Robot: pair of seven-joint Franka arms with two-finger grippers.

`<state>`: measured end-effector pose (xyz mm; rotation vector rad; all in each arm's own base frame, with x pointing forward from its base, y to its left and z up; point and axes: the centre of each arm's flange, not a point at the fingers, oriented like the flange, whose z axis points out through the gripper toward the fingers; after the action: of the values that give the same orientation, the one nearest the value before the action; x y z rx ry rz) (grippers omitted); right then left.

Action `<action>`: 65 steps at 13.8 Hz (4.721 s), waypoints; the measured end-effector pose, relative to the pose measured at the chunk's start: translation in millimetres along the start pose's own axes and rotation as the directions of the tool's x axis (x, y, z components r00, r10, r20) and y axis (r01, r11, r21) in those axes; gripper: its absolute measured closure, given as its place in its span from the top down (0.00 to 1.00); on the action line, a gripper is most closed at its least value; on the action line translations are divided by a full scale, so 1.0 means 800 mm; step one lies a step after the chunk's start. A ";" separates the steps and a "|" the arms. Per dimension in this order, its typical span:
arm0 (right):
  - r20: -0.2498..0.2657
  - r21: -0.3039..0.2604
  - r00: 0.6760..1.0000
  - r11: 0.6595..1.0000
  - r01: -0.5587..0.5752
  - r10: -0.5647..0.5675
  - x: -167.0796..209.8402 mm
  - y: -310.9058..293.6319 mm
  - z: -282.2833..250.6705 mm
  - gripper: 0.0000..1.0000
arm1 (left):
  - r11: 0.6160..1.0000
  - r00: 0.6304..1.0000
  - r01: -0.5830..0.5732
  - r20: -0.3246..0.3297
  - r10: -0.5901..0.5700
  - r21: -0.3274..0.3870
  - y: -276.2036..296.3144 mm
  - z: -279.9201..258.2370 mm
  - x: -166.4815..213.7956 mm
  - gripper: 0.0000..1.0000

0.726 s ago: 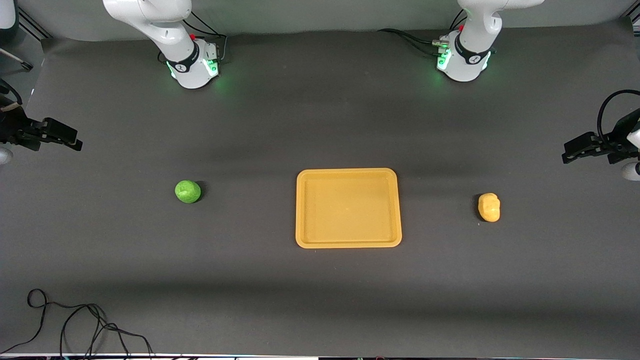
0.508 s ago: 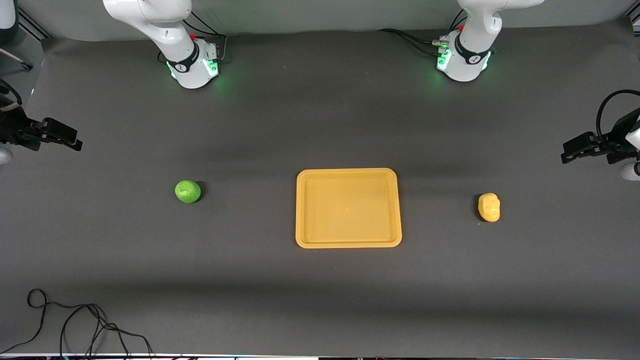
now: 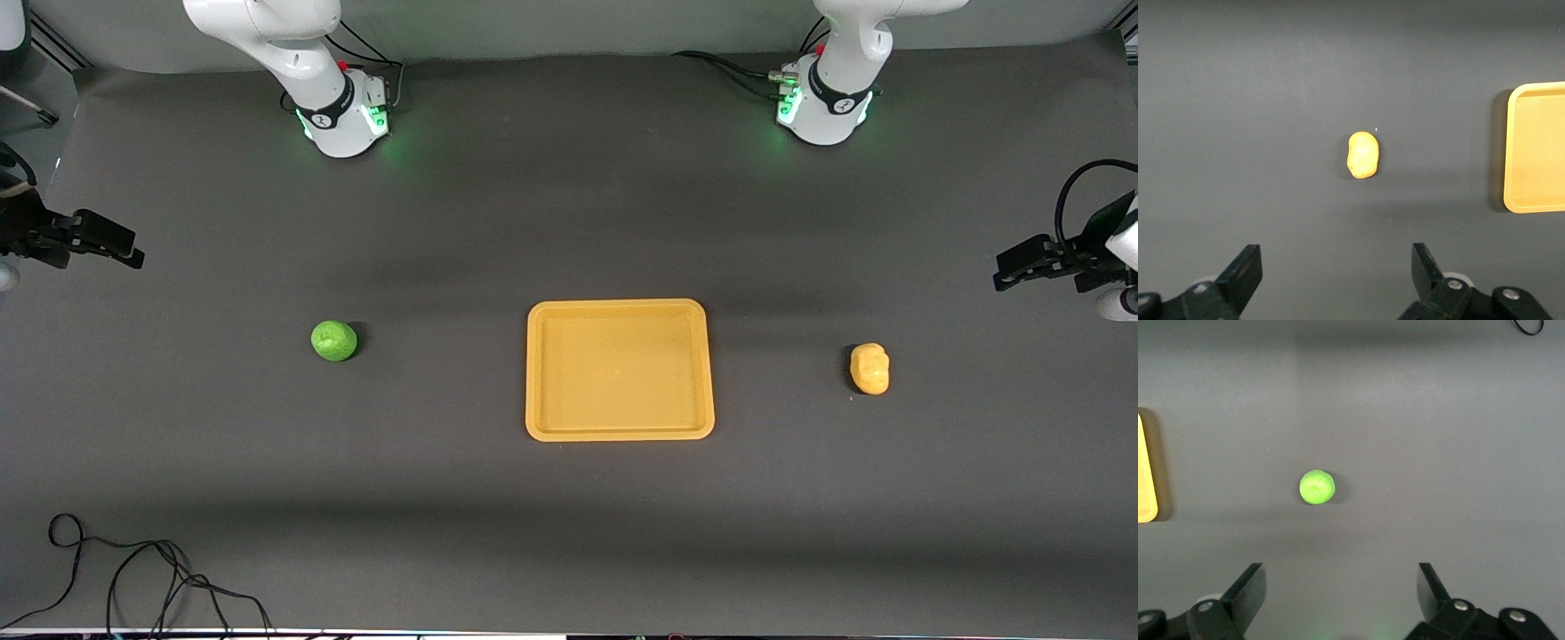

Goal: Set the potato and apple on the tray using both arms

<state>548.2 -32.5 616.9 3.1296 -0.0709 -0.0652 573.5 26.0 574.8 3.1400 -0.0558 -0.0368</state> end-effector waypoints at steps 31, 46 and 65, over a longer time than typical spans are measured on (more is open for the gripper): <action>0.003 0.000 1.000 1.000 0.011 -0.011 0.000 -0.002 0.002 1.00 | 0.998 0.993 -0.069 0.093 0.068 0.005 0.024 0.454 0.075 0.98; 0.012 0.000 1.000 1.000 0.018 -0.018 0.000 -0.006 0.008 1.00 | 0.995 0.992 -0.011 0.123 0.023 -0.102 0.048 0.387 0.071 0.53; -0.017 -0.004 0.996 0.996 0.084 -0.084 0.003 -0.055 0.005 1.00 | 0.983 0.990 0.017 0.144 0.009 -0.181 0.429 0.444 0.051 0.56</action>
<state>552.5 11.6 612.2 3.1288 0.0608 -0.0386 594.1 -318.4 218.8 2.9496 -0.0429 -0.2540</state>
